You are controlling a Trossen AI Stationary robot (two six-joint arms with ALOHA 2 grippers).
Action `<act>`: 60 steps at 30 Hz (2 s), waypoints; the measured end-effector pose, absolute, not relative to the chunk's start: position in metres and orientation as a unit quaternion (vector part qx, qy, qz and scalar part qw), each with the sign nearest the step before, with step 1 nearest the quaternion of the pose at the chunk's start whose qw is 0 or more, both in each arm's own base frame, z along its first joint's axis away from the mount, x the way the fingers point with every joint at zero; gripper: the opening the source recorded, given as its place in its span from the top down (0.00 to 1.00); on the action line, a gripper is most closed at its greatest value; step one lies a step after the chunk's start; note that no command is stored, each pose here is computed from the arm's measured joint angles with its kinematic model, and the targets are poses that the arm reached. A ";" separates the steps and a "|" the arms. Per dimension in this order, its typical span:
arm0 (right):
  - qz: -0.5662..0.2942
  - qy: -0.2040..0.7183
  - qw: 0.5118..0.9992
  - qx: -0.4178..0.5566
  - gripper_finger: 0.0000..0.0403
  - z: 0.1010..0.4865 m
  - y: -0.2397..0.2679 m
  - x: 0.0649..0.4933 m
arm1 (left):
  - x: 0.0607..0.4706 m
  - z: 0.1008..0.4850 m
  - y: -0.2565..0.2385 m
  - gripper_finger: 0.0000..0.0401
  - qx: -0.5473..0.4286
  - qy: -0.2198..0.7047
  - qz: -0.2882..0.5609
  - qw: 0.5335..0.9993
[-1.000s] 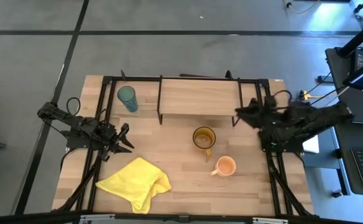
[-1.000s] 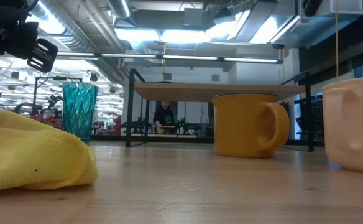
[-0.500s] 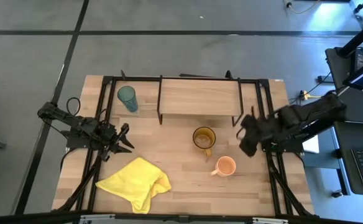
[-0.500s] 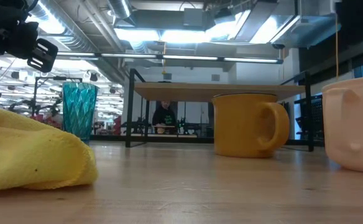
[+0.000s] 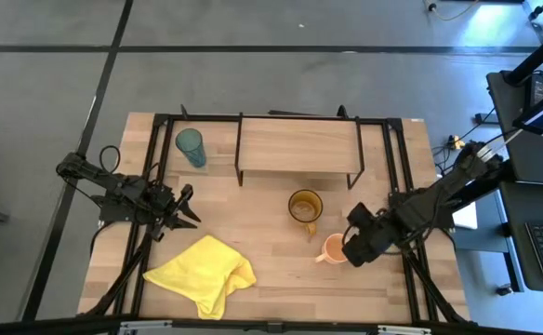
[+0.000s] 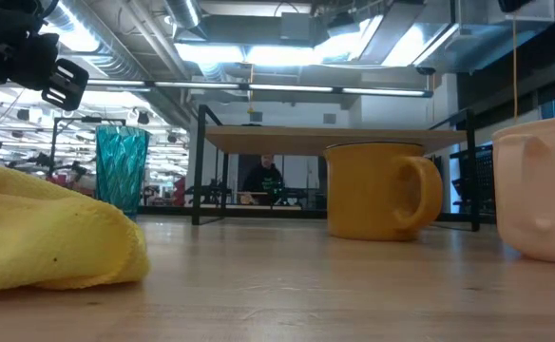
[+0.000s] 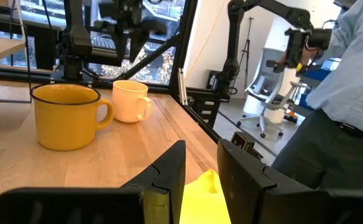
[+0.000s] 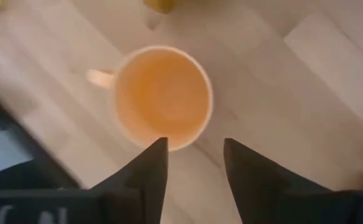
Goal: Stack small to large cups/mugs on shelf
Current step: Put the light orange mug on the shelf
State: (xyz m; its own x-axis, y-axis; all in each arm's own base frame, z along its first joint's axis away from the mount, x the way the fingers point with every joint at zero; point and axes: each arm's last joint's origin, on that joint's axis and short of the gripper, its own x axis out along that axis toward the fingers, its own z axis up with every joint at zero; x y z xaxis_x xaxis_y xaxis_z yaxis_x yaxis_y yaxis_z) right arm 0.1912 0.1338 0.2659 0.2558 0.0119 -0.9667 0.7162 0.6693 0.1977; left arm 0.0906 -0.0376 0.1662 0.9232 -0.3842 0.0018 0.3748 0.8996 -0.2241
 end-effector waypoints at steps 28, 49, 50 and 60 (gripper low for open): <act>-0.305 0.494 0.734 0.353 0.60 0.237 0.127 0.216 | 0.091 0.166 -0.038 0.78 -0.111 0.021 -0.195 0.974; -0.383 0.484 0.603 0.505 0.60 0.263 0.144 0.175 | 0.091 0.166 -0.038 0.78 -0.111 0.021 -0.195 0.974; -0.390 0.476 0.603 0.507 0.60 0.261 0.148 0.175 | 0.091 0.166 -0.038 0.78 -0.111 0.021 -0.195 0.974; -0.428 0.449 0.585 0.523 0.60 0.240 0.164 0.187 | 0.091 0.166 -0.038 0.78 -0.111 0.021 -0.195 0.974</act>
